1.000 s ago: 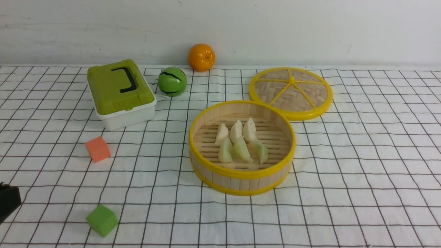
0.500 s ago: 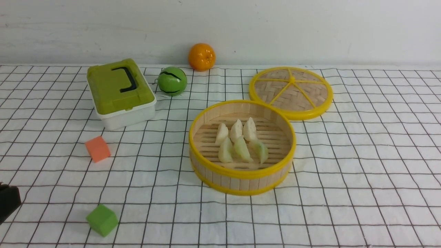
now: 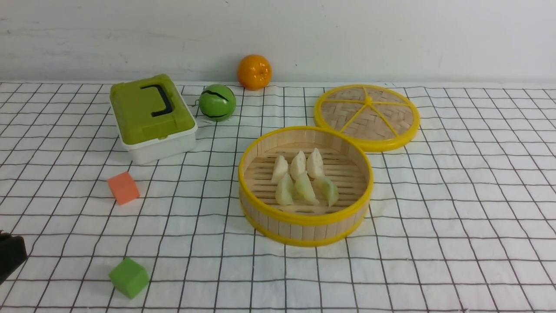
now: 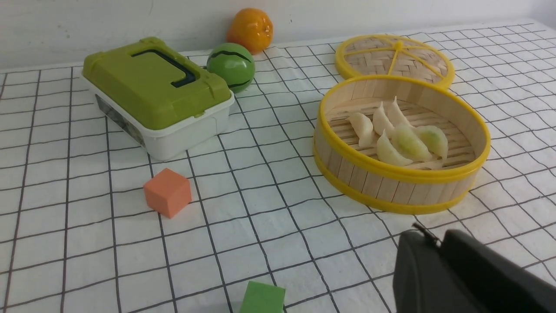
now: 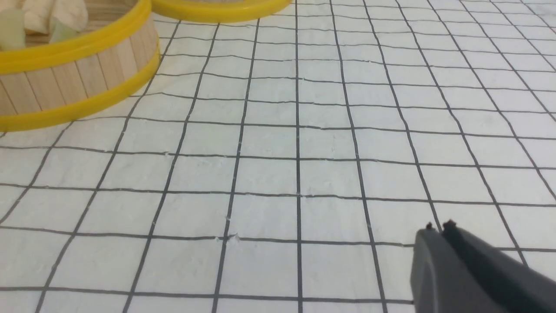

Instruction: Put the dumplings into the steamer on the table with the white tablecloth.

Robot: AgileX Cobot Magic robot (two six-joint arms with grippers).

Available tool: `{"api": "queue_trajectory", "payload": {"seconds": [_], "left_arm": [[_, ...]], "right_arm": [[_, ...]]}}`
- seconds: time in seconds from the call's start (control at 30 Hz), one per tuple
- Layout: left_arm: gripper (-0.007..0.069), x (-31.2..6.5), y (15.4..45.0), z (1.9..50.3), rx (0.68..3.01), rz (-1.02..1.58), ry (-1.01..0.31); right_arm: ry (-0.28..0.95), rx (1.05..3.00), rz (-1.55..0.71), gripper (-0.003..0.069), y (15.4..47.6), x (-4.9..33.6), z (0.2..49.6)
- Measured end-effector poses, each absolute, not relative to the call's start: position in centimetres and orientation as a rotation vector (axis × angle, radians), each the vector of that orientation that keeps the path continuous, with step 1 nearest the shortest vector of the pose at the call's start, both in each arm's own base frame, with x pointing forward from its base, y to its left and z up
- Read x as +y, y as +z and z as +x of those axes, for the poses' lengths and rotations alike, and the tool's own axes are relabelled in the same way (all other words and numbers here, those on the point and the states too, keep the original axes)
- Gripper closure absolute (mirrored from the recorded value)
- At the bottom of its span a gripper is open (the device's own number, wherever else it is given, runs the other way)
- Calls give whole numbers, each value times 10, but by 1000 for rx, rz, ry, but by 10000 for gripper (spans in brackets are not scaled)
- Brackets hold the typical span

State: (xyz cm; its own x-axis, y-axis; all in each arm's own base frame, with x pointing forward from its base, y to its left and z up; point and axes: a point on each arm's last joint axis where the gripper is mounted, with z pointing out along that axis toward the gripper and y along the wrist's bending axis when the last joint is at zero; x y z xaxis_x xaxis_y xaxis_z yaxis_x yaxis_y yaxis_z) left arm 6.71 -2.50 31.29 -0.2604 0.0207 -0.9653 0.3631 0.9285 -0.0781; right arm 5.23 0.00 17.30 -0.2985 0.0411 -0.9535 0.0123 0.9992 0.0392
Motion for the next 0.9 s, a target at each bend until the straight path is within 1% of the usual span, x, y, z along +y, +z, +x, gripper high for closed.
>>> {"api": "queue_trajectory", "payload": {"seconds": [0.27,0.4,0.53,0.6,0.63,0.7,0.73,0.83,0.87,0.9], "left_arm": [[553,-25,313,67,1814,285,-333],[553,-20,311,62,1794,291,-299],[561,-8,293,50,1699,266,-265],[589,-1,279,43,1667,191,-254],[596,0,278,41,1655,180,-254],[625,4,266,38,1655,103,-254],[637,5,253,39,1695,29,-247],[637,5,233,43,1759,-75,-225],[637,5,230,44,1765,-86,-220],[637,4,218,46,1790,-139,-235]], "right_arm": [[29,1875,38,627,173,0,52],[29,1875,38,627,173,0,52],[29,1875,38,622,173,0,52],[29,1875,38,620,173,0,52],[29,1875,38,620,173,0,52],[28,1875,39,618,173,0,52],[29,1876,38,617,173,0,52],[29,1875,38,610,173,0,52],[29,1875,38,610,173,0,52],[29,1875,38,608,173,0,52]]}}
